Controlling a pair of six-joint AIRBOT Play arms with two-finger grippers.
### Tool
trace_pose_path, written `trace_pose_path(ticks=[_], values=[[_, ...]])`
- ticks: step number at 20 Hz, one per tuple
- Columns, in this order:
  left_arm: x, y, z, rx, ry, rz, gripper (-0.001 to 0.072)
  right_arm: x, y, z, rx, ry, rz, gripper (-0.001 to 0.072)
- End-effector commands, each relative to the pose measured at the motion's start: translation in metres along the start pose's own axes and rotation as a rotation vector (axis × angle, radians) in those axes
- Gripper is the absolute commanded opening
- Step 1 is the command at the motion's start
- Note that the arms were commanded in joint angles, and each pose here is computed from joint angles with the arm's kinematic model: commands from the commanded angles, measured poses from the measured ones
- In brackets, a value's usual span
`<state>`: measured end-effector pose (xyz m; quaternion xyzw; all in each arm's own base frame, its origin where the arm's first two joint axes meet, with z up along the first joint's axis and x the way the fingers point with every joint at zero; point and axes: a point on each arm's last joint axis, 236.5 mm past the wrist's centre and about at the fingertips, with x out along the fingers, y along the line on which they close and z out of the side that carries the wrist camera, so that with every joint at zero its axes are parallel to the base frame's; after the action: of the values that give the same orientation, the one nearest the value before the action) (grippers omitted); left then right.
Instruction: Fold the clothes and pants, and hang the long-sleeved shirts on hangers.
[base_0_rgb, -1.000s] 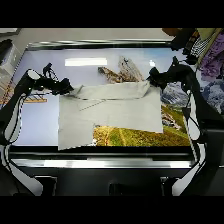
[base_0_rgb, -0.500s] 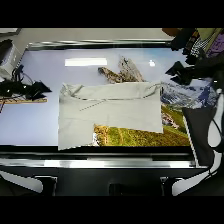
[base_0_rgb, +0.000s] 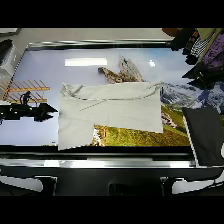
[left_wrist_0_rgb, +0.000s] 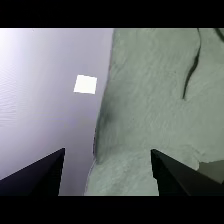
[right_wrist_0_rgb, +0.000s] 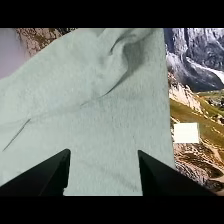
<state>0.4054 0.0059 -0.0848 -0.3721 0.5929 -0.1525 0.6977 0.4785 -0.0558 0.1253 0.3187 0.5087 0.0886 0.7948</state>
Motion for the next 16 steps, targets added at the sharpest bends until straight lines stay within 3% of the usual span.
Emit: trace_pose_path(ticks=[1,6,13,14,15,16], values=[[0.023,-0.001,-0.003,0.037,-0.005,0.028,0.0598,-0.02,0.013,-0.008,-0.046,-0.007,0.0,0.0495],[0.039,-0.006,-0.018,0.045,0.064,0.016,0.0587,-0.049,0.01,-0.017,-0.077,-0.012,-0.014,0.0495],[0.033,0.007,-0.04,0.05,0.158,0.055,0.058,-0.093,-0.075,-0.022,0.124,-0.068,-0.078,0.0475],[0.032,0.009,-0.039,0.045,0.154,0.054,0.0479,-0.085,-0.083,-0.028,0.149,-0.047,-0.08,0.0474],[0.03,0.01,-0.038,0.041,0.15,0.053,0.0327,-0.075,-0.089,-0.034,0.17,-0.027,-0.071,0.0473],[0.03,0.011,-0.037,0.038,0.148,0.053,0.0281,-0.065,-0.092,-0.042,0.194,-0.002,-0.052,0.0444]])
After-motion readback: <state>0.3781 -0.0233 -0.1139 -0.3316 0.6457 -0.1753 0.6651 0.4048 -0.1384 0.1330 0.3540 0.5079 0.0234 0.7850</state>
